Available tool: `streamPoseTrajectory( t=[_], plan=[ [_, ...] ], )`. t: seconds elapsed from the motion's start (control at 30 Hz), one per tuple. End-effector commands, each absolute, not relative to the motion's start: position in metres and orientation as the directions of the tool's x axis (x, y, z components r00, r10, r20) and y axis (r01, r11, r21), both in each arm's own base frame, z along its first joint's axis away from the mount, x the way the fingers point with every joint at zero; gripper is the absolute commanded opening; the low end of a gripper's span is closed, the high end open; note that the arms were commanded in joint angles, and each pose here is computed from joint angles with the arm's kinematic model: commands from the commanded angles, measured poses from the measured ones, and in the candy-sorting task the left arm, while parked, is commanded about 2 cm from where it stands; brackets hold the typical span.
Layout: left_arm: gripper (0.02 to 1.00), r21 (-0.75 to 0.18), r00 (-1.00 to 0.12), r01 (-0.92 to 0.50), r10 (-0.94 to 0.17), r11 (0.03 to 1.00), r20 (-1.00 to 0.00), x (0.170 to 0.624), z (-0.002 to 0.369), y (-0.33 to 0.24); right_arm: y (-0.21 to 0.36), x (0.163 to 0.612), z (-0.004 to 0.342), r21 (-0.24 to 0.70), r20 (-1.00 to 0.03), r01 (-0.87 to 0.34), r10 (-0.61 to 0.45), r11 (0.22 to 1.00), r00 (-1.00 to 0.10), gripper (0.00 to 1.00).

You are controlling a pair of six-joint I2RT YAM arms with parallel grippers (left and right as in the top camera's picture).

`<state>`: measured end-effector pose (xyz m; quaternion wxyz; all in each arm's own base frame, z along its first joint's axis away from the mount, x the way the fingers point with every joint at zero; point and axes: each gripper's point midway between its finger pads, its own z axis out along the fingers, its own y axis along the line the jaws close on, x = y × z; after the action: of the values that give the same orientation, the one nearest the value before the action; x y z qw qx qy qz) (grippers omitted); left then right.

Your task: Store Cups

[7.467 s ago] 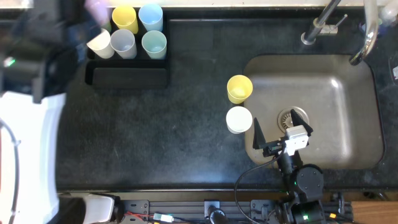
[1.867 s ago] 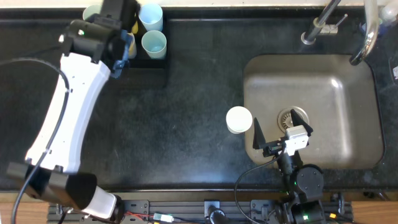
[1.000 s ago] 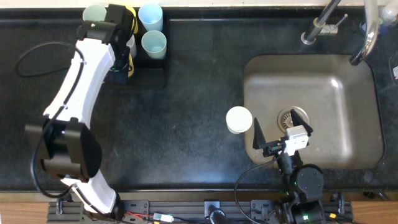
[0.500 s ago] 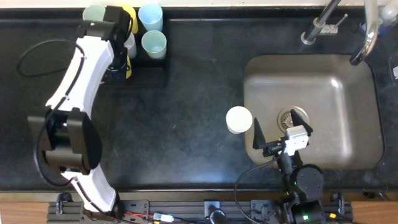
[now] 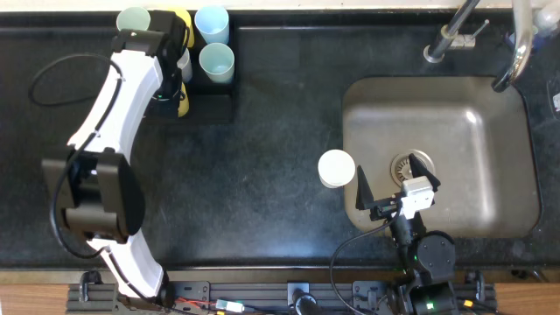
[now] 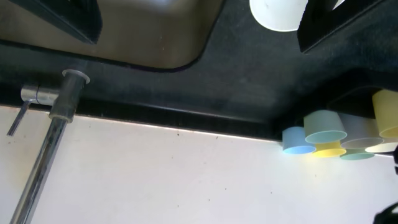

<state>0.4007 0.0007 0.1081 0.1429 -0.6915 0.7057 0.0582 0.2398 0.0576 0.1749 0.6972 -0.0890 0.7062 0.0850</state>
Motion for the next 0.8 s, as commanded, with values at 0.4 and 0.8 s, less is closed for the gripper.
streamPoseTrajectory(
  t=[0.4,0.8],
  plan=[
    [0.787,-0.161,-0.04,-0.115,-0.166,0.98,-0.985,0.4,0.424,-0.019,0.058,0.24,0.172,-0.005,-1.0,-0.246,-0.007,0.969,-0.009,0.998],
    [1.0,-0.051,0.141,-0.054,-0.043,0.997,-0.989,0.292,0.345,0.014,0.058,0.24,0.172,-0.005,-1.0,-0.246,-0.007,0.969,-0.009,0.996]
  ],
)
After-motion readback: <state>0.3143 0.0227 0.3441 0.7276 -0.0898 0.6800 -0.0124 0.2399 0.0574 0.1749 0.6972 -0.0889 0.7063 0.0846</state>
